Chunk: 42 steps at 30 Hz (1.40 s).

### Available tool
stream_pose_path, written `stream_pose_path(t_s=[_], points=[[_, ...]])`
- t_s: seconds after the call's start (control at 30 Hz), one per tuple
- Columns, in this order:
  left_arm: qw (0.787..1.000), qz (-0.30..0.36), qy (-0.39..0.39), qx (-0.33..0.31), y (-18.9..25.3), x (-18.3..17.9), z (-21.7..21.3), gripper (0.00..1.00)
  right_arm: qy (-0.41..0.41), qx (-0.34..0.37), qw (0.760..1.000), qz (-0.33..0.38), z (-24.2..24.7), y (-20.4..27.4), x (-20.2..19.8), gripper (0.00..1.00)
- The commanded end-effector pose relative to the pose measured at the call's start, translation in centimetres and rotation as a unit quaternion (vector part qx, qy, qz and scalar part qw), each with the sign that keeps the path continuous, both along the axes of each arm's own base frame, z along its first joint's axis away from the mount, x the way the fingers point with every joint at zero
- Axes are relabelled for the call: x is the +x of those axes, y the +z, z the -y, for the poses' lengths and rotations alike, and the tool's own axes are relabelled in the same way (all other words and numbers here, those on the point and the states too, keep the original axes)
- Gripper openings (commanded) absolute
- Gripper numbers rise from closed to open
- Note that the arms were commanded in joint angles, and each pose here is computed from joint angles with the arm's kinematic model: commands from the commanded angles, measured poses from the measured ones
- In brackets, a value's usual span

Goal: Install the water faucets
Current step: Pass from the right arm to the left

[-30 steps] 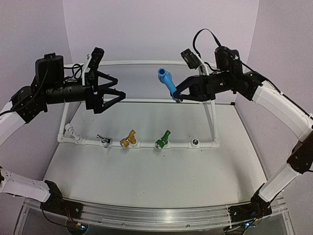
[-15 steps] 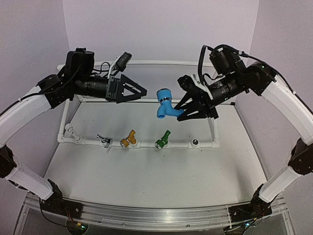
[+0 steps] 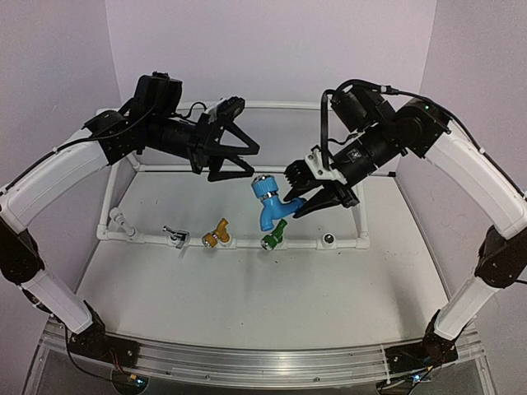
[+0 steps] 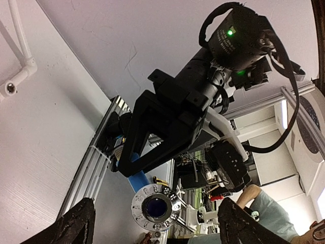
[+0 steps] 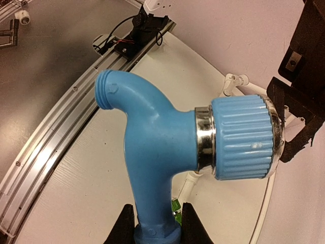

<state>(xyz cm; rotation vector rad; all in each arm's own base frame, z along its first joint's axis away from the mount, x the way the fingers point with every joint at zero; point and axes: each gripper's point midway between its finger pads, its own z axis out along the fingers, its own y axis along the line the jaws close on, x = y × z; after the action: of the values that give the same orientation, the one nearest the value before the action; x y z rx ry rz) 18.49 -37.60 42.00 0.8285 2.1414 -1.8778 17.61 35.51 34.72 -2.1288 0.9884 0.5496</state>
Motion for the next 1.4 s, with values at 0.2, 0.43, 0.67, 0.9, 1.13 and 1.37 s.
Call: stream_pose_path(t_s=[0.2,0.43,0.67,0.9,1.13,1.37], points=[[0.998,-0.019,-0.054,0.024,-0.4,-2.0,0.9,0.83,0.006,-0.003,0.999,0.038,-0.2,0.6,0.4,0.00],[0.997,-0.026,-0.069,0.023,-0.5,-2.4,1.6,0.71,0.001,-0.011,0.999,0.041,-0.2,0.0,0.8,0.00],[0.996,-0.035,-0.084,0.026,-0.9,-2.9,2.2,0.64,-0.001,-0.016,0.999,0.042,-0.3,-0.4,1.0,0.00],[0.993,-0.056,-0.097,0.032,-1.4,-3.2,2.5,0.62,-0.004,-0.017,0.999,0.042,-0.1,-0.7,0.9,0.00],[0.993,-0.058,-0.097,0.032,-1.3,-2.9,2.9,0.51,-0.008,-0.014,0.999,0.046,-0.2,-0.8,1.2,0.00],[0.994,-0.058,-0.092,0.031,-1.4,-2.7,2.8,0.17,-0.071,0.008,0.996,0.049,-0.6,0.1,2.8,0.08]])
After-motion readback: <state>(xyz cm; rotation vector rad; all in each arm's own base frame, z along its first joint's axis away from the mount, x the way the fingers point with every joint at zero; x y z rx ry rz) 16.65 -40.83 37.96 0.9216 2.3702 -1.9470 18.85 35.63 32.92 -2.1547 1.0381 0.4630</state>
